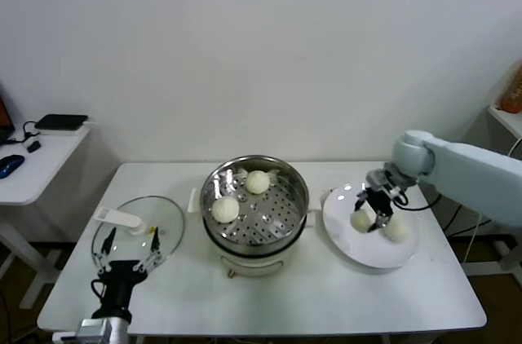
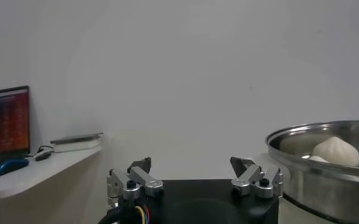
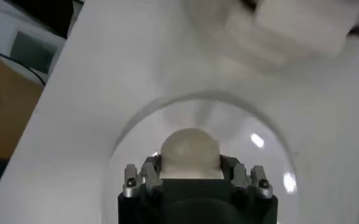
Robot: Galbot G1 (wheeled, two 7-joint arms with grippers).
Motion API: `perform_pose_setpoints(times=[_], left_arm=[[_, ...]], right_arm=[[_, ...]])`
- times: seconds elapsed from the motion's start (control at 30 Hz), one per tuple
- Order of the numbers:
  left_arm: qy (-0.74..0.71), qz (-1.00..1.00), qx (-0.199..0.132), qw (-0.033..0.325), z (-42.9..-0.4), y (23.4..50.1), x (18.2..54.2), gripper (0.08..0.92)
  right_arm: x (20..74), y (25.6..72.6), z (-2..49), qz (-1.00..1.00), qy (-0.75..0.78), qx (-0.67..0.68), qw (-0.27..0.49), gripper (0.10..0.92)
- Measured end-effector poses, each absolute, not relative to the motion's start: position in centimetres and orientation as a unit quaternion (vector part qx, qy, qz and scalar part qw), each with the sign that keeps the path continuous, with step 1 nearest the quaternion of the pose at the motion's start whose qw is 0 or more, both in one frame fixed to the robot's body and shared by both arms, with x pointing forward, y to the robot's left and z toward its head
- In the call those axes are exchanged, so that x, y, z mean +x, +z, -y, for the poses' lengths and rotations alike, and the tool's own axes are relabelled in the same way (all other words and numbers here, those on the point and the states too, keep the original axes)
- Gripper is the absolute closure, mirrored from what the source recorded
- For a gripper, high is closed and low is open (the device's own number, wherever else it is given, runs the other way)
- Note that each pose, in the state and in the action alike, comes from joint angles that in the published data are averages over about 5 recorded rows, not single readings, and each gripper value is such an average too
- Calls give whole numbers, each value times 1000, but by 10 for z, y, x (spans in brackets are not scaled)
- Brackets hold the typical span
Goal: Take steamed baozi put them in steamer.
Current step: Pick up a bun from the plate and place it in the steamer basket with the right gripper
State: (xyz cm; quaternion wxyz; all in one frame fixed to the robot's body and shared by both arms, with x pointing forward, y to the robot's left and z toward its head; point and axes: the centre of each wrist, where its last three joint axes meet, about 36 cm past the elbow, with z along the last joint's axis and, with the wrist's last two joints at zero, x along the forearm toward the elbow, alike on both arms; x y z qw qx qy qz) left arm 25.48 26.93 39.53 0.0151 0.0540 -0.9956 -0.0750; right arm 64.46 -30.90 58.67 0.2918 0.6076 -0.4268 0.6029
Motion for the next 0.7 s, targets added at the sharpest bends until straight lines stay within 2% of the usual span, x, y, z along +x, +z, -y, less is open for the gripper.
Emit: perform_pose_setpoints(times=[0.37,0.7], left_arm=[[-77,995,55,15,-269,399,254,177],[-75,995,60,15,-270,402,254,177]], right_arm=[[635,698,229,311,720,609,113,383],[613,734,148,180,777,604,-10,386]])
